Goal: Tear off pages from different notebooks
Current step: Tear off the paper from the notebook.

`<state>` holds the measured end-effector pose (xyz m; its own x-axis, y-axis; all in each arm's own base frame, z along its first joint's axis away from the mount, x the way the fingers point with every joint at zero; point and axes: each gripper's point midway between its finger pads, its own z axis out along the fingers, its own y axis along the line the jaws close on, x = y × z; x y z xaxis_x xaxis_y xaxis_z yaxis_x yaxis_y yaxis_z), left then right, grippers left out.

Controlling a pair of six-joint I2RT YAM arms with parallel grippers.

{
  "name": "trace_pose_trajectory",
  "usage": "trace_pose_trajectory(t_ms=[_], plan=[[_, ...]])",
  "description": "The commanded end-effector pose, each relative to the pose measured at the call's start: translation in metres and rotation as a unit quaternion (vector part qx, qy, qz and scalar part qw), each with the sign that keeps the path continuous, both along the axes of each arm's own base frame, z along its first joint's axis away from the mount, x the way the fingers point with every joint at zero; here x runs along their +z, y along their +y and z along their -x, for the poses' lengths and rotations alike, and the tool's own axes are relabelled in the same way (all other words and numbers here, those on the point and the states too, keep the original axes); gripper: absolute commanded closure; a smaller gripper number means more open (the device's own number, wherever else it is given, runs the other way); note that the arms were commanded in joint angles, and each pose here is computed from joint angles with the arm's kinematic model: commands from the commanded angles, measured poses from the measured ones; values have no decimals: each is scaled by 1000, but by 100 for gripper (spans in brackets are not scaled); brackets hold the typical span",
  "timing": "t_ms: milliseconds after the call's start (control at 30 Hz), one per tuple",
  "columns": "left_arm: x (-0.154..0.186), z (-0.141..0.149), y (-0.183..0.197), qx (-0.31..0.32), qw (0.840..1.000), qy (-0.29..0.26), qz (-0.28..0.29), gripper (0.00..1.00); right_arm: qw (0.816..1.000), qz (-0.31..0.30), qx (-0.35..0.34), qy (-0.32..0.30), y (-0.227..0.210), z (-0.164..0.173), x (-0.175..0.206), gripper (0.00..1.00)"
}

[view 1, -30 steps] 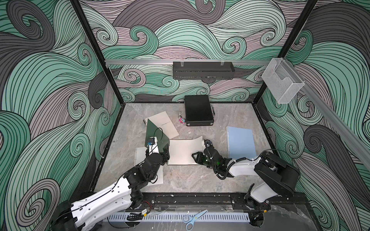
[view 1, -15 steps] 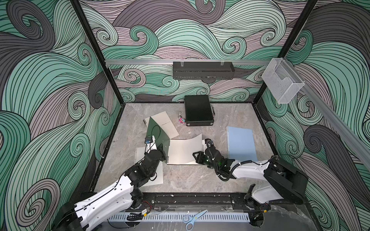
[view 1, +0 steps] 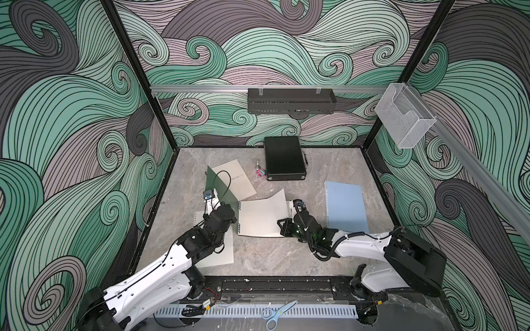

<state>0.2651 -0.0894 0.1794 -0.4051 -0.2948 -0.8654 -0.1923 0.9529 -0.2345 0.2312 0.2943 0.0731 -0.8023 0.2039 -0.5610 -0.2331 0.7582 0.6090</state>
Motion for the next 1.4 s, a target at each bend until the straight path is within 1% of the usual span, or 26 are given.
trace_pose_trajectory(t_ms=[0, 133, 300, 467, 567, 667, 833, 967, 1133, 1267, 1367], plan=[[0, 1, 13, 30, 999, 21, -20, 100, 999, 9, 16, -36, 8, -2, 21, 100], [-6, -2, 17, 45, 998, 36, -28, 100, 997, 39, 24, -61, 8, -1, 29, 100], [-6, 1, 30, 80, 994, 60, -50, 100, 993, 77, 28, -86, 8, 1, 33, 100], [-9, -1, 33, 89, 991, 80, -60, 100, 990, 95, 32, -98, 6, 3, 31, 100], [-12, -2, 29, 86, 991, 84, -50, 100, 989, 90, 46, -105, 9, 7, 32, 100], [-14, -4, 22, 69, 993, 87, -41, 100, 989, 74, 65, -114, 15, 12, 35, 100], [-12, 0, 25, 69, 992, 92, -41, 100, 986, 70, 77, -127, 18, 12, 38, 100], [-13, 1, 26, 67, 993, 92, -44, 100, 986, 81, 73, -124, 20, 8, 32, 100], [-15, -1, 24, 63, 993, 88, -39, 100, 987, 56, 87, -119, 27, 12, 33, 100], [-22, -2, 19, 51, 994, 87, -30, 100, 987, 72, 77, -123, 20, 10, 33, 100], [-27, -5, 17, 47, 994, 91, -37, 100, 987, 87, 62, -120, 12, 8, 34, 100]])
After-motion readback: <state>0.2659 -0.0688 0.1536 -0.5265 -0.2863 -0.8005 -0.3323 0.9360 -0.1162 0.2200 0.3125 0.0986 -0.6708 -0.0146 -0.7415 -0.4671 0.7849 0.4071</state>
